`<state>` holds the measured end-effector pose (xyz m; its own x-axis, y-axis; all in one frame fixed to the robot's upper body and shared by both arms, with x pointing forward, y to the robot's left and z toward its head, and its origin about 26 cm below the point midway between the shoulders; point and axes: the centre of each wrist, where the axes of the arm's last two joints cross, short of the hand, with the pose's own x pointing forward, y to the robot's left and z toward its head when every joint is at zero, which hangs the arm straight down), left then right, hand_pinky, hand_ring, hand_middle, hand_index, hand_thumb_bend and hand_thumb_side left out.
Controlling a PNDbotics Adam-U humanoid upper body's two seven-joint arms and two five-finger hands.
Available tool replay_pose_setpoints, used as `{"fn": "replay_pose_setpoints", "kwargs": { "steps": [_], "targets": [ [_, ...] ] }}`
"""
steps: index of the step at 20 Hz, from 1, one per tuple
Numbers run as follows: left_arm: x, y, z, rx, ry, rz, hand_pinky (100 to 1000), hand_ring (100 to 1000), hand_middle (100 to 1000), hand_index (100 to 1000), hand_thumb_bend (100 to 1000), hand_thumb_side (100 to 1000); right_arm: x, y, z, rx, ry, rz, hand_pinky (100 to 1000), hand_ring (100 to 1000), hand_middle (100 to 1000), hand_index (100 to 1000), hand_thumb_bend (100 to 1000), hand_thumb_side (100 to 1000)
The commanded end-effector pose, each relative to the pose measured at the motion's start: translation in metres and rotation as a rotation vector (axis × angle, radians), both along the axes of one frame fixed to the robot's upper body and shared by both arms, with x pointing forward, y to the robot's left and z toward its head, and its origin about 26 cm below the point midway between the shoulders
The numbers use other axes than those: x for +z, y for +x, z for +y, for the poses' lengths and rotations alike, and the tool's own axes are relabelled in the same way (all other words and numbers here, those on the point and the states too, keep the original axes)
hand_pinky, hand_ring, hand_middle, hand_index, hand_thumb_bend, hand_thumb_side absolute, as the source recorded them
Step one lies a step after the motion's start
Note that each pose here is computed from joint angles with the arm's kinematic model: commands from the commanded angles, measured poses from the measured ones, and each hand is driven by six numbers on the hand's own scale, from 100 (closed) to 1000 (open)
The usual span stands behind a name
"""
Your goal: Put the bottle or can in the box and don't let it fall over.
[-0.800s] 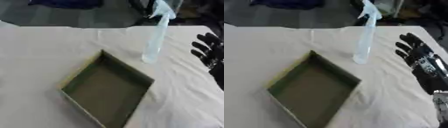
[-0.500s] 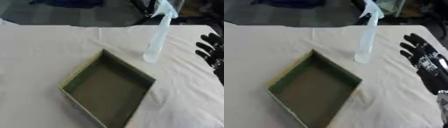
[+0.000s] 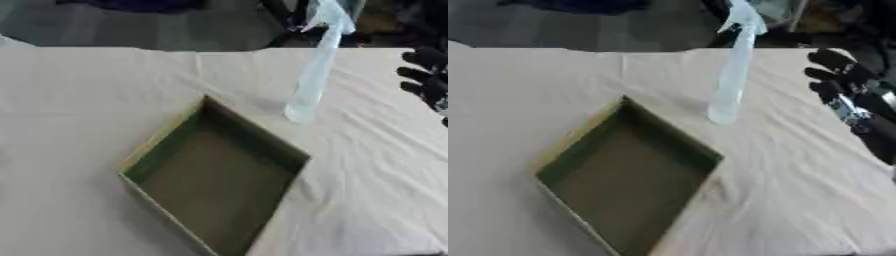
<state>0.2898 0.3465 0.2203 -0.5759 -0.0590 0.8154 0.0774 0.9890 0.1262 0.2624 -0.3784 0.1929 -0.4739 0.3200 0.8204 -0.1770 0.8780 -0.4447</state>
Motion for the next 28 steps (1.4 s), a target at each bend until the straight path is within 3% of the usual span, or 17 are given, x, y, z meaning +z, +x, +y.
{"fn": "replay_pose_setpoints", "kwargs": {
  "steps": [1, 5, 13, 18, 19, 24, 28],
  "targets": [
    [0.009, -0.002, 0.003, 0.001, 0.035, -0.019, 947, 919, 885, 775, 170, 784, 0.017, 0.007, -0.01, 0.001, -0.055, 0.006, 1000, 1000, 1000, 1000, 100, 550],
    [0.01, -0.002, 0.002, -0.004, 0.037, -0.022, 947, 919, 884, 772, 169, 783, 0.024, 0.022, -0.021, 0.007, -0.073, 0.03, 1000, 1000, 1000, 1000, 100, 604],
    [0.013, -0.001, 0.0, -0.014, 0.033, -0.031, 946, 920, 884, 764, 169, 782, 0.036, 0.047, -0.042, 0.018, -0.111, 0.067, 1000, 1000, 1000, 1000, 100, 625],
    [0.016, -0.001, -0.001, -0.02, 0.032, -0.041, 945, 925, 883, 757, 169, 783, 0.042, 0.055, -0.048, 0.04, -0.154, 0.1, 1000, 1000, 1000, 1000, 100, 634],
    [0.016, -0.001, -0.001, -0.02, 0.032, -0.042, 945, 928, 883, 756, 168, 783, 0.042, 0.056, -0.049, 0.051, -0.157, 0.115, 1000, 1000, 1000, 1000, 100, 677],
    [0.018, 0.0, -0.002, -0.025, 0.033, -0.05, 944, 931, 884, 752, 167, 784, 0.046, 0.061, -0.056, 0.099, -0.147, 0.175, 1000, 1000, 1000, 1000, 100, 726],
    [0.018, 0.0, -0.003, -0.031, 0.036, -0.055, 943, 932, 884, 749, 166, 785, 0.049, 0.067, -0.056, 0.107, -0.13, 0.175, 1000, 1000, 1000, 1000, 100, 700]
  ]
}}
